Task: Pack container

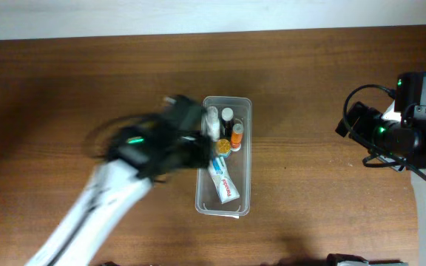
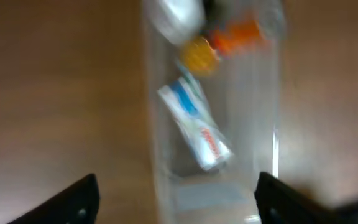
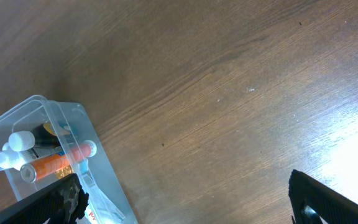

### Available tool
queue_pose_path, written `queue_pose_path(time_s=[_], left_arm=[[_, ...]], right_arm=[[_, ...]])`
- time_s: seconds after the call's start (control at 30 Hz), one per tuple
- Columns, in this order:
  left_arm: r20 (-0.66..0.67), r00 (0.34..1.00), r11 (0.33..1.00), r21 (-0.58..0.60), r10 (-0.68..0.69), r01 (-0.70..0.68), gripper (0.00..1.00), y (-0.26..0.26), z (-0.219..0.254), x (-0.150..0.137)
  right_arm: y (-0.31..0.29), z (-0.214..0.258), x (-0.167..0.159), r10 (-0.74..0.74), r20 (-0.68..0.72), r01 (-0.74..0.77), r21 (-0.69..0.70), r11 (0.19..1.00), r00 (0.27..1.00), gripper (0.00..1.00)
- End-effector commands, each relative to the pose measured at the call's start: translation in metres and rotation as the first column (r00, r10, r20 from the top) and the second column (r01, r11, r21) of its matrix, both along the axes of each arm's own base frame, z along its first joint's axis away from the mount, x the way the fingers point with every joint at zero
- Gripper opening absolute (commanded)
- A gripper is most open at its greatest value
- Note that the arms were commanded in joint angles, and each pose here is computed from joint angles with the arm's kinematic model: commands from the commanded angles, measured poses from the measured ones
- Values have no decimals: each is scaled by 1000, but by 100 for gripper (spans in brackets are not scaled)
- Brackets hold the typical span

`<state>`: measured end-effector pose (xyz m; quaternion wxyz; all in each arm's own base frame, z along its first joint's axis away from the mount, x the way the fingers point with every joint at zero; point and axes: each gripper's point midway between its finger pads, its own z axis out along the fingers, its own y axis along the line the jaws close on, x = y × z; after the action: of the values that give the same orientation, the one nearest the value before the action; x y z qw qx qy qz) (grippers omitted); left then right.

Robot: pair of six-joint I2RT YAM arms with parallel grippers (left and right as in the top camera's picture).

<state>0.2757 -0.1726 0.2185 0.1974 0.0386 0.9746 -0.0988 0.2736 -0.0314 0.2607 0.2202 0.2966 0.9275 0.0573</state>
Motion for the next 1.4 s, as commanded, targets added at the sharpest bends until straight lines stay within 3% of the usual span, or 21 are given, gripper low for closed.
queue_pose_path(time_s=[0.0, 0.07, 0.2, 0.27, 0.4, 0.7, 0.9, 1.07, 1.2, 1.37], left_arm=[[231, 960, 978, 101, 155, -182, 82, 81, 56, 14], [289, 933, 963, 97, 213, -250, 92, 112, 73, 11], [365, 877, 929, 77, 312, -362, 94, 157, 97, -3], [375, 857, 911, 70, 353, -406, 100, 172, 101, -11], [386, 833, 890, 62, 397, -452, 99, 185, 105, -19], [355, 847, 889, 83, 395, -450, 99, 186, 99, -23], [346, 851, 889, 89, 395, -449, 99, 186, 97, -25], [344, 852, 889, 91, 394, -448, 99, 186, 96, -26], [344, 852, 889, 91, 395, -448, 99, 186, 96, -26], [344, 852, 889, 91, 395, -448, 99, 186, 96, -26]], right_arm=[[-1, 4, 0, -3, 12, 3, 1, 1000, 1000, 98], [-1, 4, 0, -3, 12, 3, 1, 1000, 1000, 98], [-1, 4, 0, -3, 12, 3, 1, 1000, 1000, 98], [-1, 4, 0, -3, 12, 3, 1, 1000, 1000, 99], [-1, 4, 0, -3, 12, 3, 1, 1000, 1000, 98], [-1, 6, -1, -2, 23, 2, 0, 1000, 1000, 98], [2, 40, -34, -4, 173, 9, -29, 1000, 985, 98], [-24, 56, -77, -81, 290, 140, -187, 972, 954, 98], [-25, 49, -103, -81, 360, 169, -221, 960, 929, 98], [-24, 16, -110, -76, 417, 181, -218, 959, 906, 98]])
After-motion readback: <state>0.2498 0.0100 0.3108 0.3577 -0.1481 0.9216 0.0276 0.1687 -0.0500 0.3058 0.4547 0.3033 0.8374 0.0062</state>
